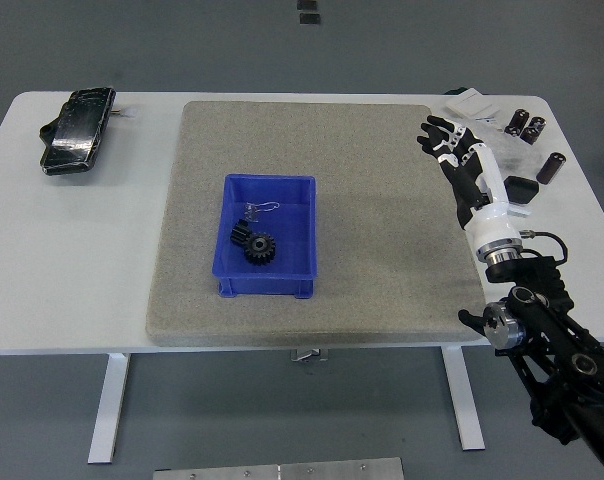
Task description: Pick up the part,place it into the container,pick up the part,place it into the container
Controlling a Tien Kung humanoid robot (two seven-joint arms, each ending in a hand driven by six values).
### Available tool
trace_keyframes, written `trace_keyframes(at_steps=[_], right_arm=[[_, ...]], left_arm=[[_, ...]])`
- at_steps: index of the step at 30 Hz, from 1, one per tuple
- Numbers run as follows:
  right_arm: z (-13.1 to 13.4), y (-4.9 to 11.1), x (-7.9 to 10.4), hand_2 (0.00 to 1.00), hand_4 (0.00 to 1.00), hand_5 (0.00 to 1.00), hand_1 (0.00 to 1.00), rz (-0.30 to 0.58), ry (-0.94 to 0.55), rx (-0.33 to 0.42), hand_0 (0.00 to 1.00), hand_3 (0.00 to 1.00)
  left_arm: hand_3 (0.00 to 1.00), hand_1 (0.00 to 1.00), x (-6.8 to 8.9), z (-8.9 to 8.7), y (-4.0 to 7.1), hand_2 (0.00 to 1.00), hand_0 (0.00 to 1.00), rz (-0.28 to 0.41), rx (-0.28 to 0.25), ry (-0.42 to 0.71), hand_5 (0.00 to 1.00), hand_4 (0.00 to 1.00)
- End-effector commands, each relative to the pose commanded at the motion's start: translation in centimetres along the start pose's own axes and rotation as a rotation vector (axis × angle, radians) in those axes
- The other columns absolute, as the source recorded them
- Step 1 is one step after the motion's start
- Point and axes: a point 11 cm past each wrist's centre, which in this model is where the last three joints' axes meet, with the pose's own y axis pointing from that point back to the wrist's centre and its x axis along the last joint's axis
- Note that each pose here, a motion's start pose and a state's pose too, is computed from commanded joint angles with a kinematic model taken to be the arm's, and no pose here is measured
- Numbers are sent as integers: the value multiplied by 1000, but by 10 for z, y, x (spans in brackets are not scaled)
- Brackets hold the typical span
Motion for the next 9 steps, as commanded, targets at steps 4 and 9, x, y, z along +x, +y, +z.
trace_keyframes(at_steps=[4,9], right_arm=[[-4,1,5,740,768,564,731,14,-1,10,804,703],[-6,6,16,740,768,564,731,46,-4,19,804,703]], left_arm=[[611,567,-1,2,0,565,644,-3,-3,-11,248,688],[611,567,3,3,0,565,644,4,-6,-13,248,688]])
